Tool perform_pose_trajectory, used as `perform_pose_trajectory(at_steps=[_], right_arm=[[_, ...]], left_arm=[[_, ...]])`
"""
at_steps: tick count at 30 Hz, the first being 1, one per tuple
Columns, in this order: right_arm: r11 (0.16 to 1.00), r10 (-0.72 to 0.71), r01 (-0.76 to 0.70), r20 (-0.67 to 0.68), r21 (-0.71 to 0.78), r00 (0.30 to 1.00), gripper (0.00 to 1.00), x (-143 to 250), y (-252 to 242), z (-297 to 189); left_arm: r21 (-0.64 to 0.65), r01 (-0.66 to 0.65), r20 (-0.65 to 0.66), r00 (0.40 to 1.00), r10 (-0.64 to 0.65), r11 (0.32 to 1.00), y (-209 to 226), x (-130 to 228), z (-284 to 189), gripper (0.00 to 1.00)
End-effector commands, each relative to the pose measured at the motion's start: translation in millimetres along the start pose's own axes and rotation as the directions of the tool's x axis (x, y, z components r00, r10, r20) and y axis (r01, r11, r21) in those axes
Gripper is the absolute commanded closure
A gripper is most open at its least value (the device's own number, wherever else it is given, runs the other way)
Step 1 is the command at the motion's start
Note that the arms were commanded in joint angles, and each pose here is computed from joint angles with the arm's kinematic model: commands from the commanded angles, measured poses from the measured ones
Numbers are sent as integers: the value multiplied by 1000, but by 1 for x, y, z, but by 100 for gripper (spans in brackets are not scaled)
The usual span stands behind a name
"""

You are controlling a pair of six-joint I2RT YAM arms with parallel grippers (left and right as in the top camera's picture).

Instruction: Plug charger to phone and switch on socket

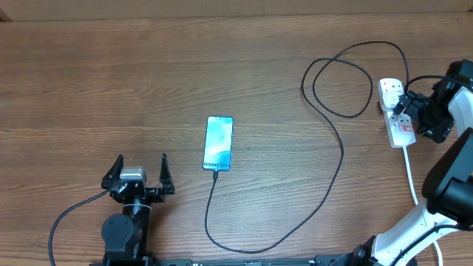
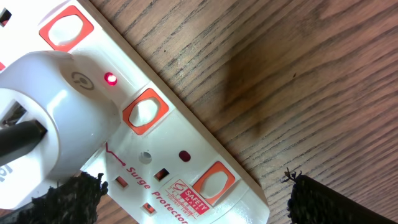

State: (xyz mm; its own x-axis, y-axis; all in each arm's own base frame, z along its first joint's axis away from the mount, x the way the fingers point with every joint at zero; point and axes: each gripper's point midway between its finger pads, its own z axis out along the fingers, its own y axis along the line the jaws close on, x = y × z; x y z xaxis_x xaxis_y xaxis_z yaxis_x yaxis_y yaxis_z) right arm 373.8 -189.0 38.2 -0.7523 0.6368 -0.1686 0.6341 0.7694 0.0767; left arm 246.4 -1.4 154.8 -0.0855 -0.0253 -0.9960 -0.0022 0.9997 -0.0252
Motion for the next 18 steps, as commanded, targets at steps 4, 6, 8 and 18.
perform_pose_trajectory(at_steps=[4, 6, 8, 18], right_arm=[[1000, -3, 4, 28, -23, 1000, 0, -10, 7, -3], [1000, -3, 4, 28, -23, 1000, 0, -10, 7, -3], [1000, -3, 4, 28, -23, 1000, 0, -10, 7, -3], [1000, -5, 6, 41, -27, 999, 0, -12, 9, -8]], left_arm=[[3, 19, 9, 1000, -19, 1000, 0, -1, 0, 0], [3, 19, 9, 1000, -19, 1000, 0, -1, 0, 0], [3, 19, 9, 1000, -19, 1000, 0, -1, 0, 0], [3, 19, 9, 1000, -19, 1000, 0, -1, 0, 0]])
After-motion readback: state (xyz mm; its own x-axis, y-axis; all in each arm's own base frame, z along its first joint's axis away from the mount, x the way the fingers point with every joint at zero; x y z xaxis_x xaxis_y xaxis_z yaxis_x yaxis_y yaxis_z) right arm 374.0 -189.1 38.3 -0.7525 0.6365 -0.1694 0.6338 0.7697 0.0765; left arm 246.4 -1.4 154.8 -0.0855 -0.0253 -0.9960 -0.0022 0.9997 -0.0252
